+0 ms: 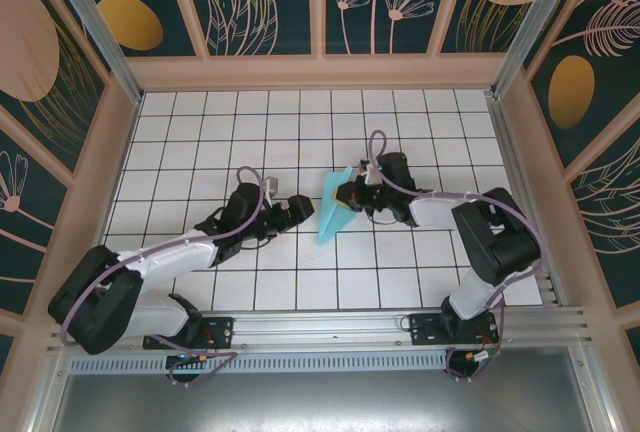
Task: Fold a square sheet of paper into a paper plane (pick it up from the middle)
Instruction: Turn over the paper at the center of the table.
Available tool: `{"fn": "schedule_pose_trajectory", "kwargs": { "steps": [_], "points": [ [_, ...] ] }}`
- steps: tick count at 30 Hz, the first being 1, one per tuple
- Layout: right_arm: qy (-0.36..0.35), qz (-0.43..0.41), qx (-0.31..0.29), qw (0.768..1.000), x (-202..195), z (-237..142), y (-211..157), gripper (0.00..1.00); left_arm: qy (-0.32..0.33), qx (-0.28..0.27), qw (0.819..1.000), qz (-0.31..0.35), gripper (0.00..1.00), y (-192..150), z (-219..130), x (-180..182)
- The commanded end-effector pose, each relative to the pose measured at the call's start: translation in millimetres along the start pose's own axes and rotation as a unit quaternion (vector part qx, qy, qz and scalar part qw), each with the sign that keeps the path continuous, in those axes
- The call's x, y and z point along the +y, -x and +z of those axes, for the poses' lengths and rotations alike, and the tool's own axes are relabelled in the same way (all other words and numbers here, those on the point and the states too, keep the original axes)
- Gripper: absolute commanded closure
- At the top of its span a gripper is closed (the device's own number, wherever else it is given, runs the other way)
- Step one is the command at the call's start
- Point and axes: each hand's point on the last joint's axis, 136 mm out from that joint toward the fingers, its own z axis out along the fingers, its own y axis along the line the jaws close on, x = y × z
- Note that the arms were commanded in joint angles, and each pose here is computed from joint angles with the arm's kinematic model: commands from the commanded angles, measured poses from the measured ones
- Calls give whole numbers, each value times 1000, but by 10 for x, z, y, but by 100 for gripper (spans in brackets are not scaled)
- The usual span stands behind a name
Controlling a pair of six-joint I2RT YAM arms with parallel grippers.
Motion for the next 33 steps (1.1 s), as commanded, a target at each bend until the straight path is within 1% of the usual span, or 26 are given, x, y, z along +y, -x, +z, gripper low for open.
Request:
{"fn": "schedule_pose_trajectory", "kwargs": {
  "steps": [1,6,9,12,18,21,24,27,29,31,33],
  "points": [
    [112,-64,2,992,694,-214,126,98,-87,-10,996,-5,1,103,-158,-478],
    [169,-76,15,983,1063,-307,187,98,-139,-4,990,-9,2,130,-223,-745],
    [196,-75,22,978,1207,-334,201,97,-170,8,985,-18,1,117,-209,-861],
    [201,-74,21,976,1258,-340,215,97,-199,21,979,-24,2,112,-202,-985],
    [223,-65,38,972,1345,-345,169,97,-221,23,975,-31,2,153,-160,-1080],
    [223,-59,46,972,1334,-326,148,96,-240,14,970,-31,5,209,-166,-1163],
    [223,-57,51,972,1325,-326,126,96,-246,-1,969,-21,14,263,-184,-1208],
    [217,-53,55,973,1290,-315,120,96,-240,-11,971,-10,28,296,-178,-1208],
    [213,-51,59,974,1261,-305,110,95,-229,-16,973,-2,45,308,-159,-1176],
    [208,-49,68,975,1230,-292,86,95,-220,-21,975,3,57,323,-151,-1152],
    [202,-46,75,975,1196,-285,60,95,-208,-24,978,11,66,329,-140,-1120]
  ]
}}
